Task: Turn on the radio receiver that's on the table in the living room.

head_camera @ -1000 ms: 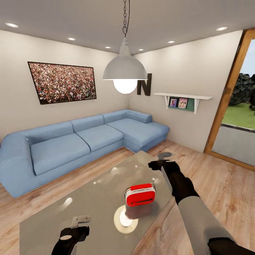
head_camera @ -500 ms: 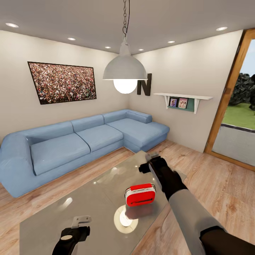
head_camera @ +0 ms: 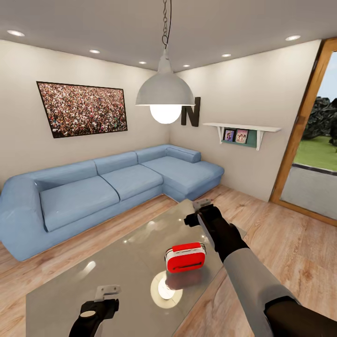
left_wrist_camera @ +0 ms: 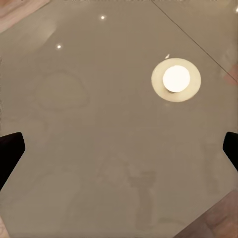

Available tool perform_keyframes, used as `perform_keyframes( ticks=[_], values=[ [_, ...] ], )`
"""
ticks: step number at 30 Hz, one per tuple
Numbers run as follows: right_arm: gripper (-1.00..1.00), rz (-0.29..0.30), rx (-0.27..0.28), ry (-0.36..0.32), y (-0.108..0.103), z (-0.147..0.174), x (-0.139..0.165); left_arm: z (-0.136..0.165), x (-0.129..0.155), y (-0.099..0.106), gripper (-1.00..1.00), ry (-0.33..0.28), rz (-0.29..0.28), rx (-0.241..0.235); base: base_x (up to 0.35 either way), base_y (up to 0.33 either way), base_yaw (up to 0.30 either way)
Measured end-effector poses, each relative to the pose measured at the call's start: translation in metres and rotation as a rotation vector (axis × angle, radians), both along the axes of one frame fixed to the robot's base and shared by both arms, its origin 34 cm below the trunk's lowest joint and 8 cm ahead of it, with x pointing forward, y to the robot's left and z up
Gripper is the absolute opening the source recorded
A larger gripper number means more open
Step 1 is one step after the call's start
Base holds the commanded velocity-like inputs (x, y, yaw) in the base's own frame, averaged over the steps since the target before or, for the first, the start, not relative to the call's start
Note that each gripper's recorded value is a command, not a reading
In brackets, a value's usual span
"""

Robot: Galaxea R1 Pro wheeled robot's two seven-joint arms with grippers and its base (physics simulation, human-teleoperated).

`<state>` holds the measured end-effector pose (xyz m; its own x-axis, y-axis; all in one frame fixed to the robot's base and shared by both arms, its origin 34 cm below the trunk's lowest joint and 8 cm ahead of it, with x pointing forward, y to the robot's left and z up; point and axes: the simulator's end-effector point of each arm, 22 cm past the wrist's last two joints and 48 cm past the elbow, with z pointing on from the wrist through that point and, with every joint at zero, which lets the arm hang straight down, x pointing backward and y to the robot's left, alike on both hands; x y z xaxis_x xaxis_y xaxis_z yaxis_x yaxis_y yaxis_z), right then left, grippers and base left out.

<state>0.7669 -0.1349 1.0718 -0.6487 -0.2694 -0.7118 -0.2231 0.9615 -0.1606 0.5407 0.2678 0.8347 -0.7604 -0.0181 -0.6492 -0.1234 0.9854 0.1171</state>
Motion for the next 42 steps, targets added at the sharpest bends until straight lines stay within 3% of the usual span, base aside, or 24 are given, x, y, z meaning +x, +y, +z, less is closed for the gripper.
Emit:
perform_keyframes(
  ticks=[20,42],
  values=[
    [1.0,0.003,-0.001,-0.009,0.0011,0.0036,0.0009,-0.0003,-0.0004,0.0009,1.0,0.002,0.001,0.003,0.073,-0.041,0.006],
    [1.0,0.005,-0.007,-0.011,0.0012,0.0037,0.001,-0.0006,-0.0007,0.0004,1.0,0.004,0.0,0.004,0.0,-0.194,0.272]
  ],
)
